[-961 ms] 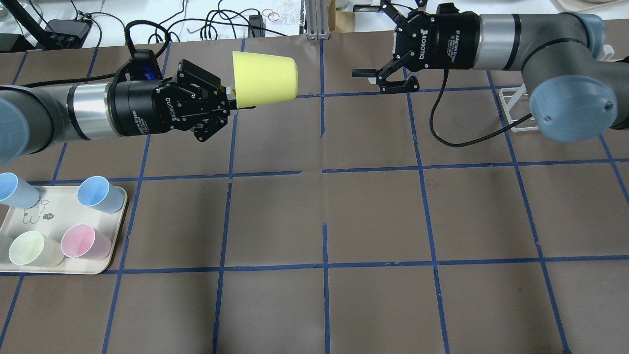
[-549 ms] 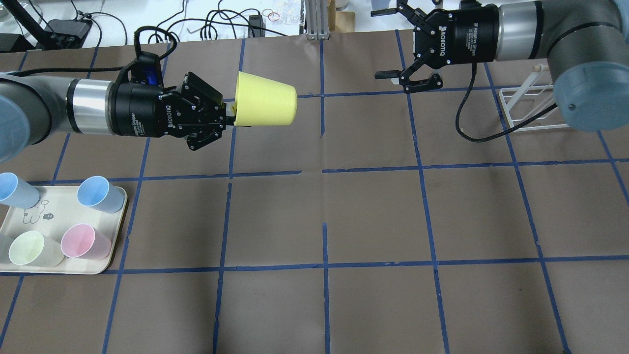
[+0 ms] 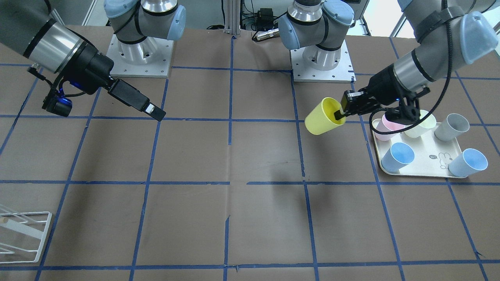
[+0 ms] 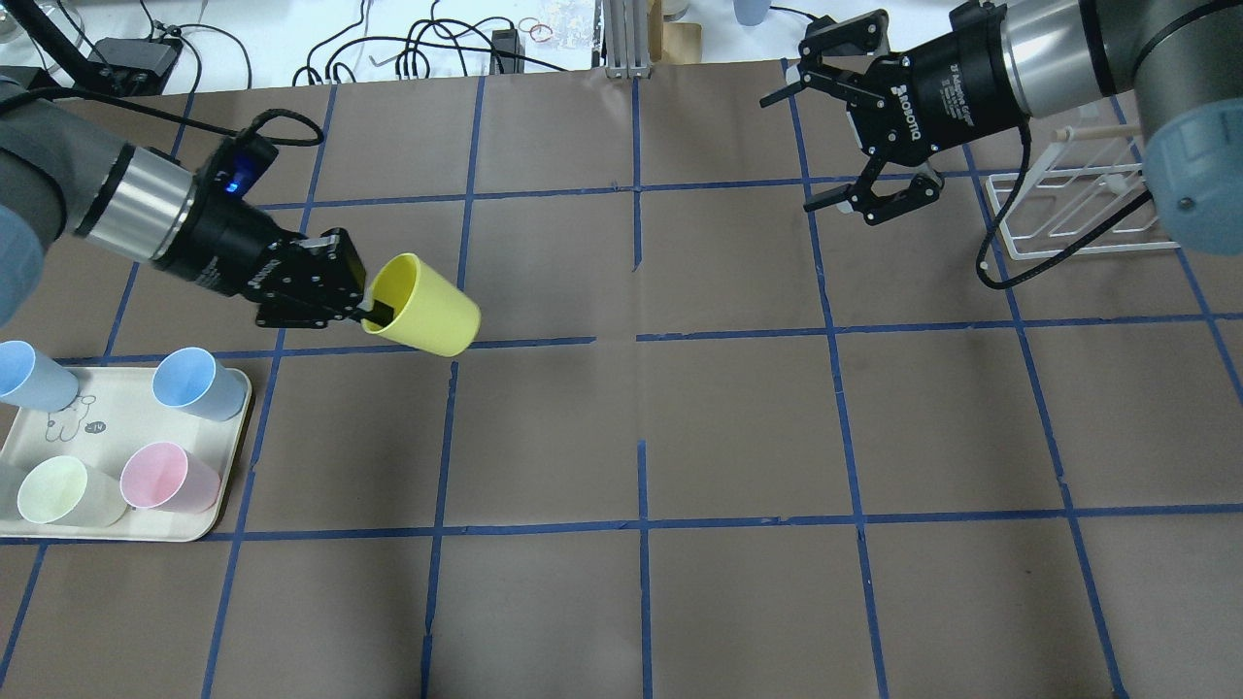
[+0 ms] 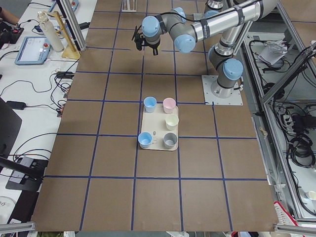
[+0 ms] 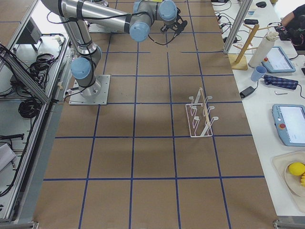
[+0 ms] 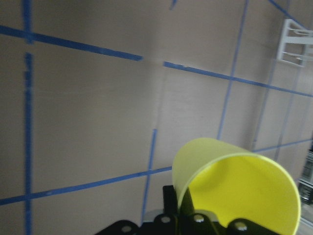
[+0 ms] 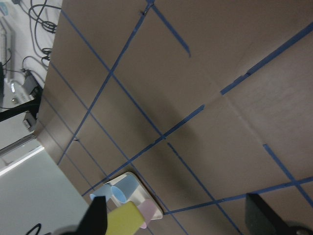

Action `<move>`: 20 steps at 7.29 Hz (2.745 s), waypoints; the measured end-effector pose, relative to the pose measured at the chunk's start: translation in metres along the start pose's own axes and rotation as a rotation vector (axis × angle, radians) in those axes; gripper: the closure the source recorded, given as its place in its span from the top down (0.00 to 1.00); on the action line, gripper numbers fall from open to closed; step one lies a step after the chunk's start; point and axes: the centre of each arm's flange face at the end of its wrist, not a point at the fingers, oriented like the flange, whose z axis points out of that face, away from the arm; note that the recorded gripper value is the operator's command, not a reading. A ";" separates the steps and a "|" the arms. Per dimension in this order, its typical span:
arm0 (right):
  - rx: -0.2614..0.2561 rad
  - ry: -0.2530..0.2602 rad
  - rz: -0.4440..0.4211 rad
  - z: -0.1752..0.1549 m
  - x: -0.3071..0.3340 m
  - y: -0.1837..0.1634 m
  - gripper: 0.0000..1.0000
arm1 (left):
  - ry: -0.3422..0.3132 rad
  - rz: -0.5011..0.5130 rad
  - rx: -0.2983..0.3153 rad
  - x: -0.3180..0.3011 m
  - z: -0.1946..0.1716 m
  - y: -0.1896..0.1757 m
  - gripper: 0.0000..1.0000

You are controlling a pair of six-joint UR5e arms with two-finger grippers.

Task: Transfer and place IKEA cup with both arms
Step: 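Lower the yellow cup onto the white tray while the right arm withdraws, then open the left gripper and release the yellow cup on the tray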

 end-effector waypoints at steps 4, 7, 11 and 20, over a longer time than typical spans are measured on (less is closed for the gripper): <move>0.162 0.474 -0.310 0.000 0.019 0.043 1.00 | -0.316 0.271 0.075 -0.169 -0.090 -0.026 0.00; 0.149 0.601 -0.501 -0.025 0.033 0.073 1.00 | -0.333 0.412 0.062 -0.283 -0.069 -0.051 0.00; 0.149 0.669 -0.535 -0.028 0.045 0.078 1.00 | -0.285 0.450 0.028 -0.333 -0.004 -0.074 0.00; 0.147 0.665 -0.562 -0.031 0.043 0.080 1.00 | -0.243 0.446 -0.007 -0.345 0.027 -0.082 0.74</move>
